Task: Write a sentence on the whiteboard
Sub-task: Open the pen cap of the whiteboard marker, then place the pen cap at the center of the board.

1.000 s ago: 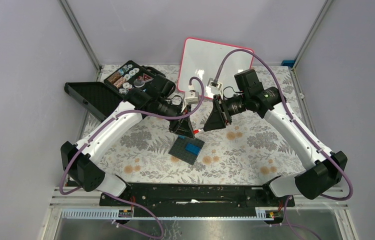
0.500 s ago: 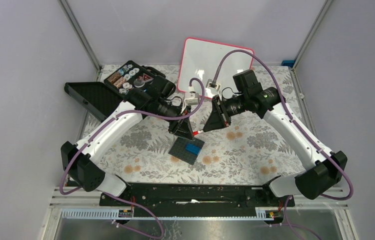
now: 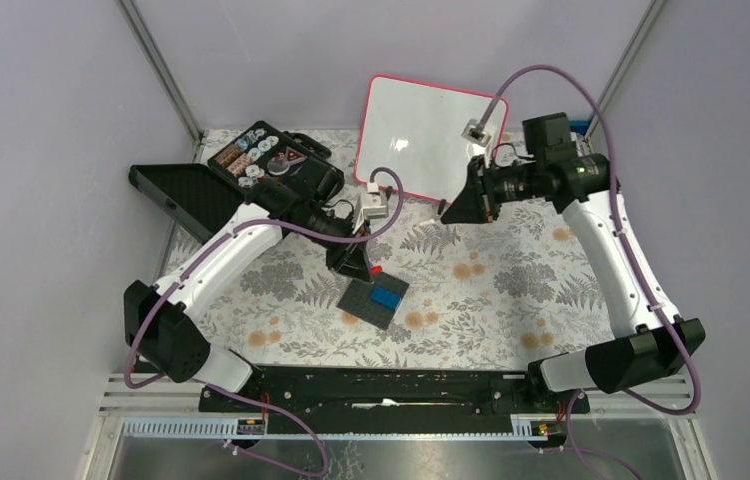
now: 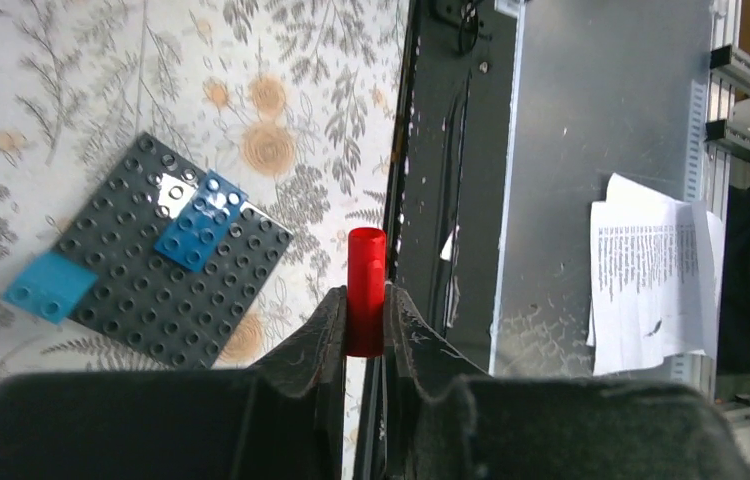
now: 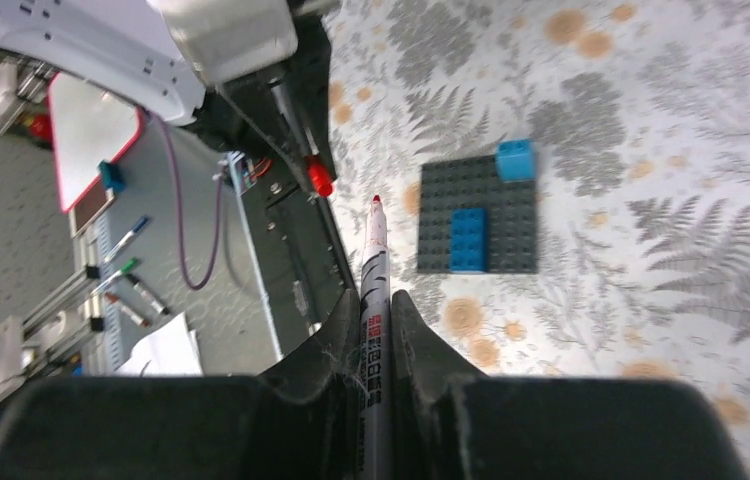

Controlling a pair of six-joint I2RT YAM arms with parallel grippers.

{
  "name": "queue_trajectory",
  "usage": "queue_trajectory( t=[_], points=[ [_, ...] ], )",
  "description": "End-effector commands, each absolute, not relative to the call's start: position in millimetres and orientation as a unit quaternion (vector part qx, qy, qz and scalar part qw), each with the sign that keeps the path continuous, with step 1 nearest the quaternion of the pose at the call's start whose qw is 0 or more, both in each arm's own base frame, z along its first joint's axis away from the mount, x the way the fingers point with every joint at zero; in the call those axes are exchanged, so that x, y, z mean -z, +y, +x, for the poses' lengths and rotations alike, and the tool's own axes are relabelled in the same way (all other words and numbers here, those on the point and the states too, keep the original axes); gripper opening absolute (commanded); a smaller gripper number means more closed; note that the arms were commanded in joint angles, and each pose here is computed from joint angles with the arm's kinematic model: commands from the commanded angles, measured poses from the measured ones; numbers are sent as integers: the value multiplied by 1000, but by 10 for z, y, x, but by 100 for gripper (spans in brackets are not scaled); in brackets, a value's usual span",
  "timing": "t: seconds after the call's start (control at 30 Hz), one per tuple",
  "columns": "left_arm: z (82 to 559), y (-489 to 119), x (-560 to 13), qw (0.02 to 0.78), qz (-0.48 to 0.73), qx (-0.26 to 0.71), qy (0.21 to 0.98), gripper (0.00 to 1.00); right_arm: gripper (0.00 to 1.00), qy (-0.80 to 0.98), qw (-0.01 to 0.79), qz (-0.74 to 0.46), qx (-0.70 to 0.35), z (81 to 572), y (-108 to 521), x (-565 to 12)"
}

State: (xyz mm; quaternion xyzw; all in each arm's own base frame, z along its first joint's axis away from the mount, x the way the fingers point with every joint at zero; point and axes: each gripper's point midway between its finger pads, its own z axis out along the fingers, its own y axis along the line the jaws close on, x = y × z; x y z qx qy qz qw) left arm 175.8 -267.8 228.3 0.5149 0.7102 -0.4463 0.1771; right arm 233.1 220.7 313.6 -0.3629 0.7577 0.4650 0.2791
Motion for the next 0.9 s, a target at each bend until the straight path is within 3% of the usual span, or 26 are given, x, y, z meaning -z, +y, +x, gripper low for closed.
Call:
queue_trajectory(
  t=[0.0, 0.17, 0.57, 0.87],
  points=[
    [1711, -2578, -2129, 161, 528, 425, 717, 0, 0, 748, 320, -372, -446, 2441, 2026, -3365],
    [1786, -2373, -1871, 153, 533, 374, 744, 0, 0, 765, 325, -350, -432, 2540, 1874, -3279],
    [2173, -1383, -991, 144, 502, 137, 842, 0, 0, 798, 295, -291, -437, 2603, 1820, -2724],
    [2376, -889, -512, 125, 462, 63, 876, 0, 0, 818, 288, -270, -418, 2637, 1741, -2452]
  ],
)
